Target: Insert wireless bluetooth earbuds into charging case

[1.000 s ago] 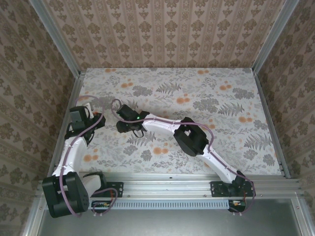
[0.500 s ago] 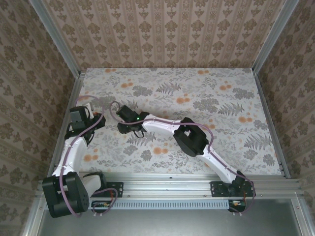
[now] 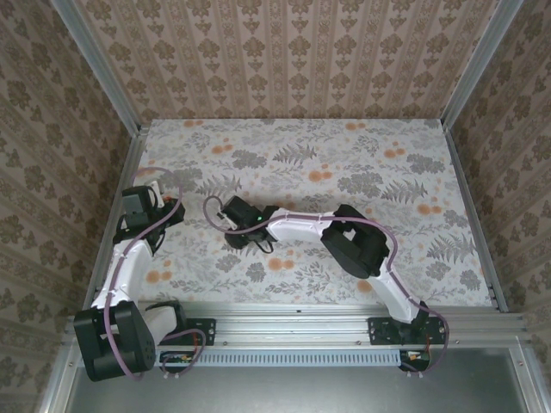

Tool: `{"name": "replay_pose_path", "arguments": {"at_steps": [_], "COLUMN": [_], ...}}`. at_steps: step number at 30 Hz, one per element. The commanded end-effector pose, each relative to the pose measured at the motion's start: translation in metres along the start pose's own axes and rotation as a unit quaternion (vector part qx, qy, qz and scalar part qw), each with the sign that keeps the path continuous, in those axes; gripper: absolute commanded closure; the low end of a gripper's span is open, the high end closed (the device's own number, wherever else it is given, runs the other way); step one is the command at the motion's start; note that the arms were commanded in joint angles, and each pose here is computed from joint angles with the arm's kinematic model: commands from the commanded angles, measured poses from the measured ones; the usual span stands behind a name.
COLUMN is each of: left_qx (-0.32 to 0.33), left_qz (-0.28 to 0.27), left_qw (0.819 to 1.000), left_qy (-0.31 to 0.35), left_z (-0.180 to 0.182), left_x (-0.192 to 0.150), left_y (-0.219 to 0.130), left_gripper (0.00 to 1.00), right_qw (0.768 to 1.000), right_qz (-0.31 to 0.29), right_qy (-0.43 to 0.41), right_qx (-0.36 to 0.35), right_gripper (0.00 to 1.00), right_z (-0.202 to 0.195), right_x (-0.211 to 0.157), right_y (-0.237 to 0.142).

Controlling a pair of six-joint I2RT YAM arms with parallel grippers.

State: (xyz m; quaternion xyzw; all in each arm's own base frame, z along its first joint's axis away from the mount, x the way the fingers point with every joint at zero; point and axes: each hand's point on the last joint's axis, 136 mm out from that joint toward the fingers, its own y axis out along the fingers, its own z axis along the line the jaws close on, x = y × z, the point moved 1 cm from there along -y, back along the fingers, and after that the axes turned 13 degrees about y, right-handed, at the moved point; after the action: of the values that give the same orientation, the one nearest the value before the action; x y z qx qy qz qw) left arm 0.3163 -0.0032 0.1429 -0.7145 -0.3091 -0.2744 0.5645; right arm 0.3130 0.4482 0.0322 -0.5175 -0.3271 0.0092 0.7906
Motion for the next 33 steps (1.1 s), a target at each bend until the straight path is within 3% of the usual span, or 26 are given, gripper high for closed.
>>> {"name": "replay_pose_path", "arguments": {"at_steps": [1, 10, 14, 17, 20, 23, 27, 33], "left_qx": [-0.012, -0.020, -0.022, -0.020, -0.020, -0.024, -0.032, -0.034], "left_qz": [-0.016, -0.013, -0.006, -0.001, 0.001, 0.002, 0.006, 0.010], "left_qw": [1.000, 1.000, 1.000, 1.000, 1.000, 1.000, 0.999, 0.999], "left_qy": [0.006, 0.005, 0.005, 0.005, 0.002, 0.002, 0.001, 0.000], "left_z": [-0.007, -0.011, -0.012, -0.012, -0.011, -0.011, -0.012, -0.012], "left_x": [0.015, 0.015, 0.013, 0.012, 0.011, 0.012, 0.012, 0.010], "left_y": [-0.006, -0.005, -0.006, -0.007, -0.006, -0.005, -0.003, -0.002], "left_gripper": [0.83, 0.83, 0.83, 0.83, 0.83, 0.83, 0.83, 0.83], "right_qw": [0.999, 0.998, 0.998, 0.998, 0.990, 0.962, 0.888, 0.825], "right_qz": [0.033, 0.026, 0.055, 0.056, 0.042, 0.031, 0.014, 0.028], "right_qy": [-0.028, 0.028, 0.032, -0.021, -0.126, -0.245, -0.408, -0.498], "right_qx": [0.000, 0.041, 0.021, 0.023, 0.052, 0.113, 0.211, 0.266], "right_gripper": [0.72, 0.65, 0.63, 0.59, 0.57, 0.54, 0.52, 0.54], "right_z": [-0.013, 0.000, 0.000, 0.004, 0.009, 0.016, 0.013, 0.000], "right_x": [-0.022, -0.005, 0.002, 0.012, 0.019, 0.021, 0.017, 0.027], "right_y": [-0.017, -0.078, -0.097, -0.103, -0.102, -0.101, -0.104, -0.090]}}
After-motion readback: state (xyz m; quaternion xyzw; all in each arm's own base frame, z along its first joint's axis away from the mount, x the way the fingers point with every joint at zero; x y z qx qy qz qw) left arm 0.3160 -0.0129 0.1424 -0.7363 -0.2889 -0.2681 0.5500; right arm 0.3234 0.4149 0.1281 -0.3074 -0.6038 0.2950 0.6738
